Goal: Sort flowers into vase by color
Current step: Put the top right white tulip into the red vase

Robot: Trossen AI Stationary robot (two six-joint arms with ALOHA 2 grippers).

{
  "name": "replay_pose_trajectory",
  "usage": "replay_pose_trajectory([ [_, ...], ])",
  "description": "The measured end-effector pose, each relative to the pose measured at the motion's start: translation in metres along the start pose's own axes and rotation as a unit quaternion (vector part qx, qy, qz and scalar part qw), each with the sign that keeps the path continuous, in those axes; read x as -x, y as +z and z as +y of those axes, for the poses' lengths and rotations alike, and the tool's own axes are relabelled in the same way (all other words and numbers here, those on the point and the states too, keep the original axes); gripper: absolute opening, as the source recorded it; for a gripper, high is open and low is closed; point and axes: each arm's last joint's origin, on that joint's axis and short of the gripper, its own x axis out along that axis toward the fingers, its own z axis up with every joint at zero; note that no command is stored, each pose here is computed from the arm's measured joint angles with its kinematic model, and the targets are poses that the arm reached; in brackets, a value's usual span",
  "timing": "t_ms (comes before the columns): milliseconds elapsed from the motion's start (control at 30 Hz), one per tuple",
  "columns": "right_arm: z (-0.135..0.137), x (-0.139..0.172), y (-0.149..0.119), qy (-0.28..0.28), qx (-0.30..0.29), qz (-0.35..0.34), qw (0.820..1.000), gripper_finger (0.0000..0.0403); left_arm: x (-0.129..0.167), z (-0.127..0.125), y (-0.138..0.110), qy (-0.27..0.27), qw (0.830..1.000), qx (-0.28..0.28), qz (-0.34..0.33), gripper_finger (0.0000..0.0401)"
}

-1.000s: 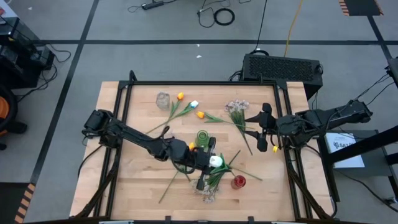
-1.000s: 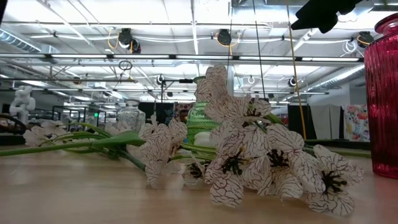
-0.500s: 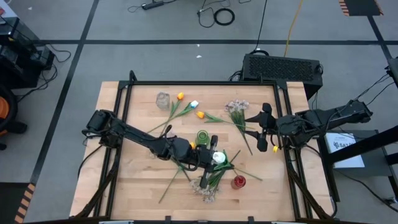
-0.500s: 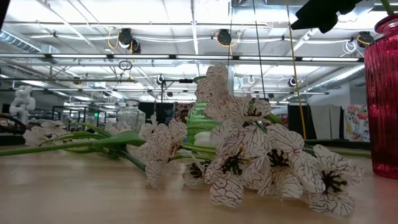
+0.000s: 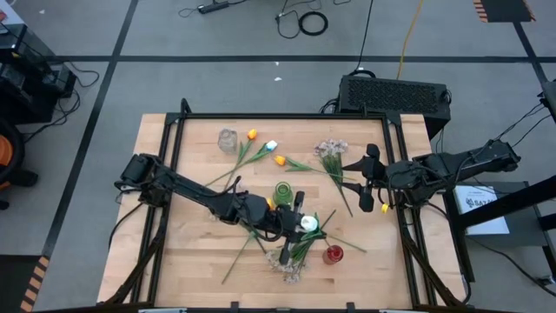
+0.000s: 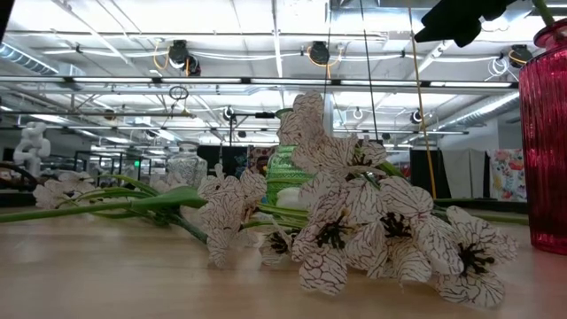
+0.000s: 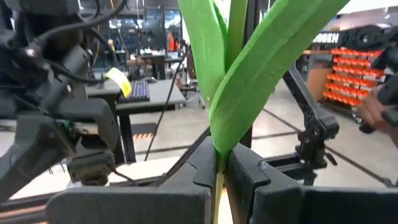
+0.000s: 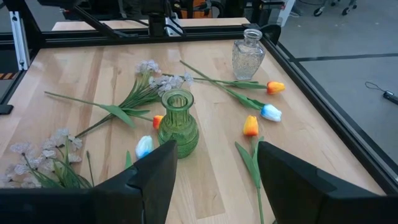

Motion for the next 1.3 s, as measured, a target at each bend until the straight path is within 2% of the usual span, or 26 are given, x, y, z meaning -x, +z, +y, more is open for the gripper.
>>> replay_pose_trajectory([
  [267, 0.000, 0.000, 0.000, 0.001, -0.012, 0.000, 1.000, 0.0215, 0.000, -0.002, -0.003, 0.003, 1.000, 0.000, 0.011, 0.0022],
  [633, 0.000, 0.000, 0.000, 0.000, -0.011, 0.000, 1.000, 0.0215, -0.021, -0.003, -0.048, 0.005, 1.000, -0.004, 0.001, 0.0022],
  [1300, 0.000, 0.000, 0.000, 0.001, -0.012, -0.001, 1.000, 0.0215, -0.030, -0.006, -0.086, 0.003, 0.999, -0.002, 0.031, 0.0022],
])
